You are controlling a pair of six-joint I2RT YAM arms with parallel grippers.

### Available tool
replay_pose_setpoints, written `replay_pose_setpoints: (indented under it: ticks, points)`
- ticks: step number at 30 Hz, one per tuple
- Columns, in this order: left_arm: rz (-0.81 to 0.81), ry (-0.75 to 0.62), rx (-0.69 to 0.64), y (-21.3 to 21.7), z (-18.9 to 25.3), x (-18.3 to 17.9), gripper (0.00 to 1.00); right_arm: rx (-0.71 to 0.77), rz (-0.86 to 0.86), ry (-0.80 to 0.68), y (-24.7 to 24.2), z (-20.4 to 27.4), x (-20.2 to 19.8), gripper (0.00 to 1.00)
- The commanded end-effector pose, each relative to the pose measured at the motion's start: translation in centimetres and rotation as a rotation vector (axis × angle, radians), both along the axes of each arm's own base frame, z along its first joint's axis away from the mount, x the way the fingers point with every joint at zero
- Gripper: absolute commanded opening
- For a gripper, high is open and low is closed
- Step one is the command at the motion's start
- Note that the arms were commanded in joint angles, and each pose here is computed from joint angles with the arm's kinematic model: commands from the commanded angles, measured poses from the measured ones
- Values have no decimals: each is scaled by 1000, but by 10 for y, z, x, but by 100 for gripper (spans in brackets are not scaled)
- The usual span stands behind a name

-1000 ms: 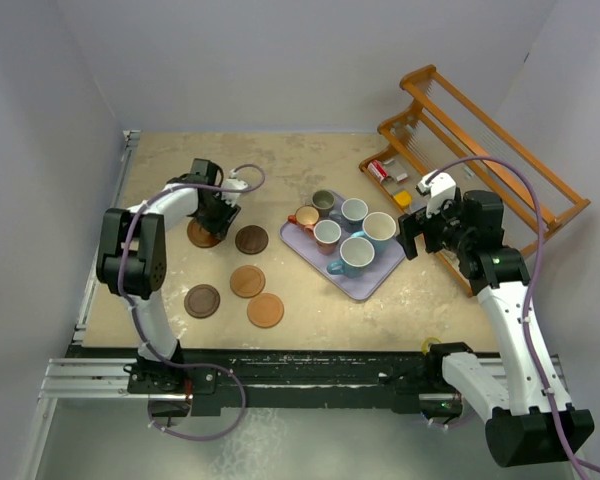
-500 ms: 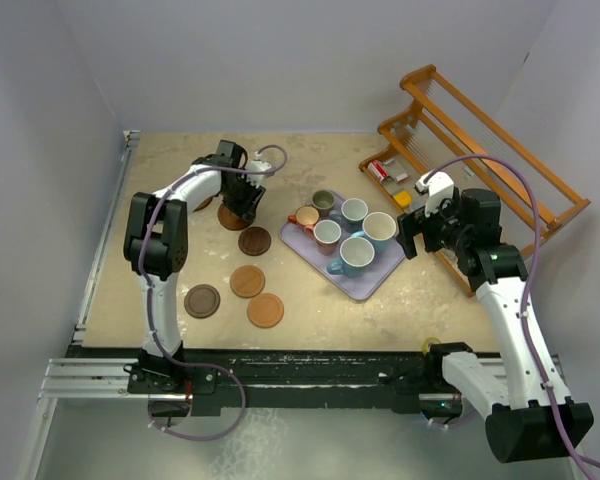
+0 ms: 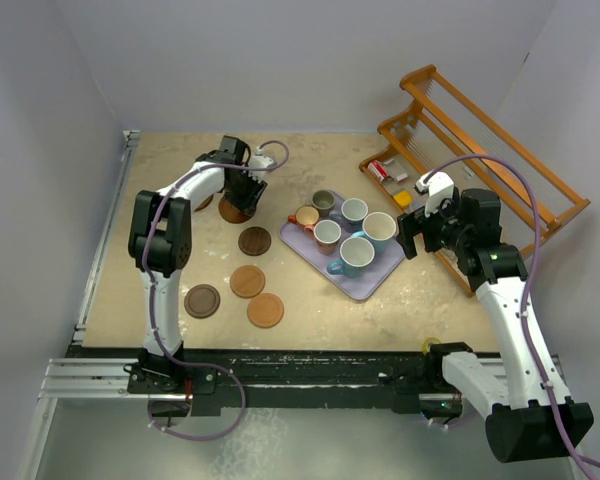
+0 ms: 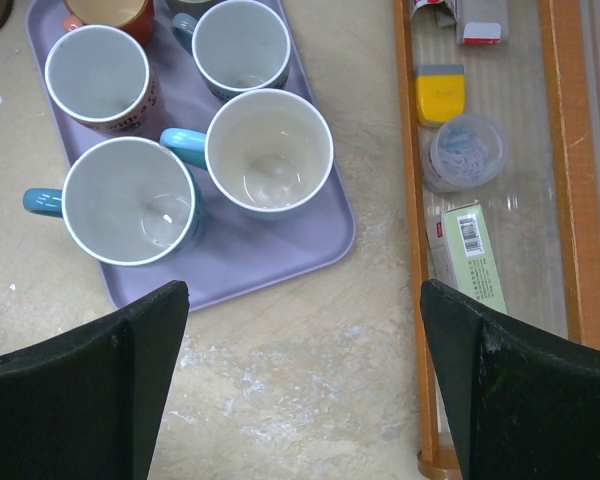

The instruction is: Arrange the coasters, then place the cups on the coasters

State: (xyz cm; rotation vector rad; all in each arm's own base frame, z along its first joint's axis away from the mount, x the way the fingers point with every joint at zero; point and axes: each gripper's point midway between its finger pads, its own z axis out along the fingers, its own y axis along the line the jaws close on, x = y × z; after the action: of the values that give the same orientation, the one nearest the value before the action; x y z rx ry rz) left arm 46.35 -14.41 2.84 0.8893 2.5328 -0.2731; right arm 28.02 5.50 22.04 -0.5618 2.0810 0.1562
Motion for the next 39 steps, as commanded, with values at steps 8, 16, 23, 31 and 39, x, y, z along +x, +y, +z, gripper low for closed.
replay_pose_setpoints:
  ticks: [8,16,23,31,39]
  points:
    - [-1,-113,-83,-12,40,15,50,-13,3,-31,-1,6,2,100]
    - [-75,-206,-150,-16,92,-17,63,-10,4,-36,-1,8,2,100]
    - [-251,-148,-24,16,74,-100,67,-1,15,-39,2,10,0,100]
    - [-383,-43,138,61,47,-188,67,3,22,-47,3,12,-2,100]
    - [-311,41,171,104,15,-212,67,8,27,-50,4,14,-3,100]
